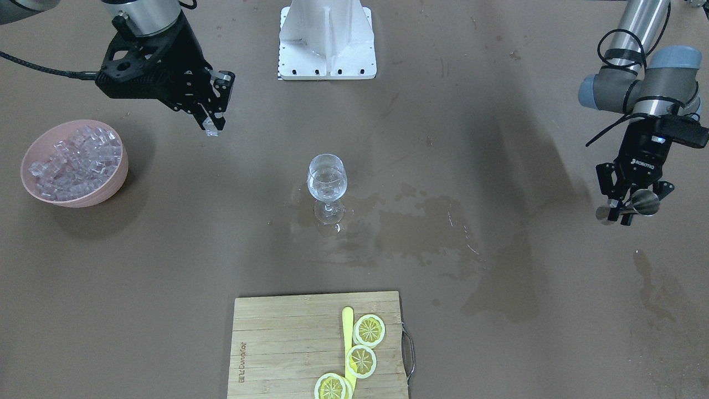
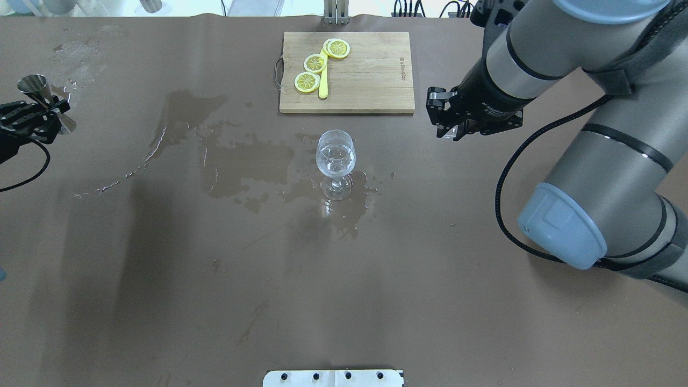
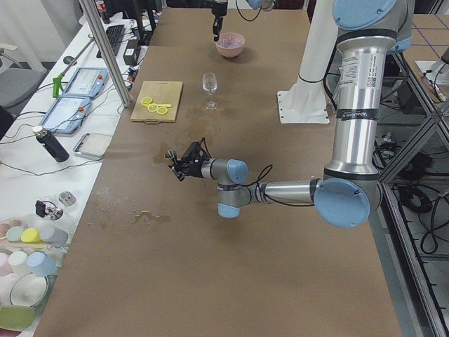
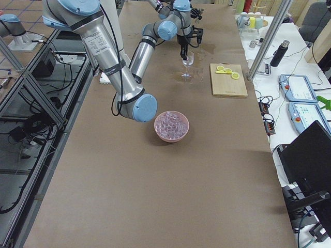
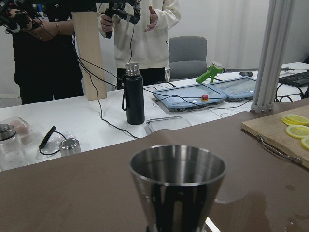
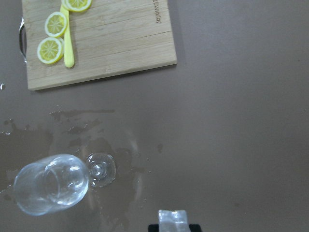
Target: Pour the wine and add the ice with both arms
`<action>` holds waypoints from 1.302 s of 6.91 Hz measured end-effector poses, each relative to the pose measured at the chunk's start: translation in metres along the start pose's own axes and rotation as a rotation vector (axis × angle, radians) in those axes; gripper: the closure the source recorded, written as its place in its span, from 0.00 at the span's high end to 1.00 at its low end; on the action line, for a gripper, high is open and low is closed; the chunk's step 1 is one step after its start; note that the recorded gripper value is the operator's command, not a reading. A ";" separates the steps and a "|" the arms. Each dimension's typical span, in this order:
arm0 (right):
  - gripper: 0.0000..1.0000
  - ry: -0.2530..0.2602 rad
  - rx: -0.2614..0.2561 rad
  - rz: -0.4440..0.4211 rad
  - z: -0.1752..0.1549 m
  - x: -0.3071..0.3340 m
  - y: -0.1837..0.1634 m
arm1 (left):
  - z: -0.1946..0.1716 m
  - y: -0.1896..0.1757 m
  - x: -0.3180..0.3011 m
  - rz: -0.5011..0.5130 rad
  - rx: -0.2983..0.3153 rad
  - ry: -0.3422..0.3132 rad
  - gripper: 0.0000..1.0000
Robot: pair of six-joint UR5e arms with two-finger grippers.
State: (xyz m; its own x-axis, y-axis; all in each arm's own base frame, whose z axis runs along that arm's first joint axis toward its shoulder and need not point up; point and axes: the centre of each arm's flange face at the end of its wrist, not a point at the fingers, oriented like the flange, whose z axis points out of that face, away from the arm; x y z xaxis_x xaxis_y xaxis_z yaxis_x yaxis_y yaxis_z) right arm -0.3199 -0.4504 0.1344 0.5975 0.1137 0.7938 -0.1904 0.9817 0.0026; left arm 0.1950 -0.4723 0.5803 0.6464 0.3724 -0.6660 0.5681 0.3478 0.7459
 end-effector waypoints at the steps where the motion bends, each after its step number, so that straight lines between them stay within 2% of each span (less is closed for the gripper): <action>1: 0.07 -0.008 0.010 -0.056 0.003 -0.019 0.010 | -0.006 -0.001 -0.008 -0.033 0.039 -0.022 0.00; 3: 0.07 -0.008 0.028 -0.152 0.011 -0.049 0.018 | -0.021 0.010 -0.031 -0.063 0.094 -0.058 0.00; 5: 0.07 -0.032 0.044 -0.214 0.025 -0.075 0.010 | -0.033 0.031 -0.056 -0.056 0.095 -0.092 0.00; 7: 0.07 -0.068 0.060 -0.231 0.049 -0.107 -0.010 | -0.035 0.043 -0.068 -0.044 0.087 -0.126 0.00; 9: 0.08 -0.076 0.056 -0.235 0.059 -0.129 -0.015 | -0.033 0.050 -0.073 -0.037 0.084 -0.150 0.00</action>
State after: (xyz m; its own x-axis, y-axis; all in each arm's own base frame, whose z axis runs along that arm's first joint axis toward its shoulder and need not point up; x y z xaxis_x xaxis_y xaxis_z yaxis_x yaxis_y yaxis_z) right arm -0.4403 -0.4888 0.0679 0.5710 -0.1307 0.8105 -0.0973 0.9695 0.2249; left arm 0.1595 -0.4537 0.6652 0.6895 0.2258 -0.6882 0.6293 0.2836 0.7236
